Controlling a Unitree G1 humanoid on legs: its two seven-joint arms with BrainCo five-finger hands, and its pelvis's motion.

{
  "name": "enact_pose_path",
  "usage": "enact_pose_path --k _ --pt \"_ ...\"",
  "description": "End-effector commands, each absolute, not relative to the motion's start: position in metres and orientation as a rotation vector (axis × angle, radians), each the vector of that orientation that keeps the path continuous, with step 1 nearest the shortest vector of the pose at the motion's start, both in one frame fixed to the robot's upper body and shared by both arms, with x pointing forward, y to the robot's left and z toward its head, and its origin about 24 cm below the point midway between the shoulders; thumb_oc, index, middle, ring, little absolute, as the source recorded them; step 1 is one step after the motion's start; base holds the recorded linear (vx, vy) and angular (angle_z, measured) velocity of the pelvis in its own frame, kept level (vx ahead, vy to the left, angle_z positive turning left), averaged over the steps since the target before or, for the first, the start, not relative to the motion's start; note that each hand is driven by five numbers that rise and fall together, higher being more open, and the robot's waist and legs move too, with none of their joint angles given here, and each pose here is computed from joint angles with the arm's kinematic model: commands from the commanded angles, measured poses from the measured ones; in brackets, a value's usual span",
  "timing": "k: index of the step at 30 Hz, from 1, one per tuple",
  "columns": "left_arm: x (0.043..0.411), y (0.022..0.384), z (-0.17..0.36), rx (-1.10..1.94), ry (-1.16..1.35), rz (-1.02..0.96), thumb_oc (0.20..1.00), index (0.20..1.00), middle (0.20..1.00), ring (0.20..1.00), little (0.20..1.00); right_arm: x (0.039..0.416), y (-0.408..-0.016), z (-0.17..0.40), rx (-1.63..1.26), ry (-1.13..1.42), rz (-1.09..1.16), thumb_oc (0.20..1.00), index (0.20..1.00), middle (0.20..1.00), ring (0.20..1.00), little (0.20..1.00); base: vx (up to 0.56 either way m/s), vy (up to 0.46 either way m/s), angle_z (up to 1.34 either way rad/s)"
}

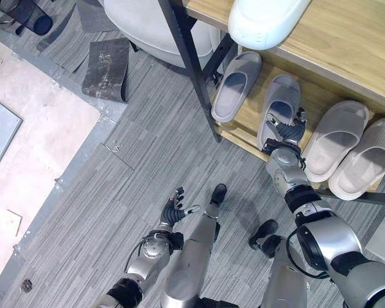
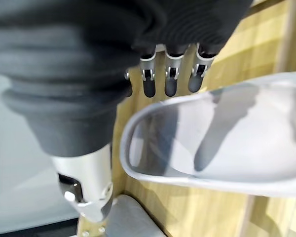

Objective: Arrange the slippers neatly on the shoe rack.

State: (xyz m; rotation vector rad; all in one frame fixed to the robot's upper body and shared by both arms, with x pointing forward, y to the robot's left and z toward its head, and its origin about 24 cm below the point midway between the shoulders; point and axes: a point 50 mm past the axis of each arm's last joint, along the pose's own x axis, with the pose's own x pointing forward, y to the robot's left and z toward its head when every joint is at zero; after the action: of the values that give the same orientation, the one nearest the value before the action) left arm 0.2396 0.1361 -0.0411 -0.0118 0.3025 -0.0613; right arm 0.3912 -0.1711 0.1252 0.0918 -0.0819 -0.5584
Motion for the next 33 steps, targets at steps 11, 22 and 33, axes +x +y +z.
enact_pose_path --k 11,22,33 --pt "0.249 0.127 -0.034 0.013 0.255 -0.095 1.000 1.000 1.000 1.000 1.000 0.407 -0.161 0.153 0.270 -0.106 -0.475 1.000 1.000 1.000 1.000 1.000 0.00 0.000 0.00" --pt "0.247 0.128 -0.038 0.041 0.271 -0.172 1.000 1.000 1.000 1.000 1.000 0.414 -0.218 0.200 0.489 -0.220 -0.502 1.000 1.000 1.000 1.000 1.000 0.01 0.004 0.06" --pt "0.235 0.141 -0.052 0.014 0.351 -0.140 1.000 1.000 1.000 1.000 1.000 0.389 -0.188 0.114 0.571 -0.082 -0.360 1.000 1.000 1.000 1.000 1.000 0.05 0.002 -0.02"
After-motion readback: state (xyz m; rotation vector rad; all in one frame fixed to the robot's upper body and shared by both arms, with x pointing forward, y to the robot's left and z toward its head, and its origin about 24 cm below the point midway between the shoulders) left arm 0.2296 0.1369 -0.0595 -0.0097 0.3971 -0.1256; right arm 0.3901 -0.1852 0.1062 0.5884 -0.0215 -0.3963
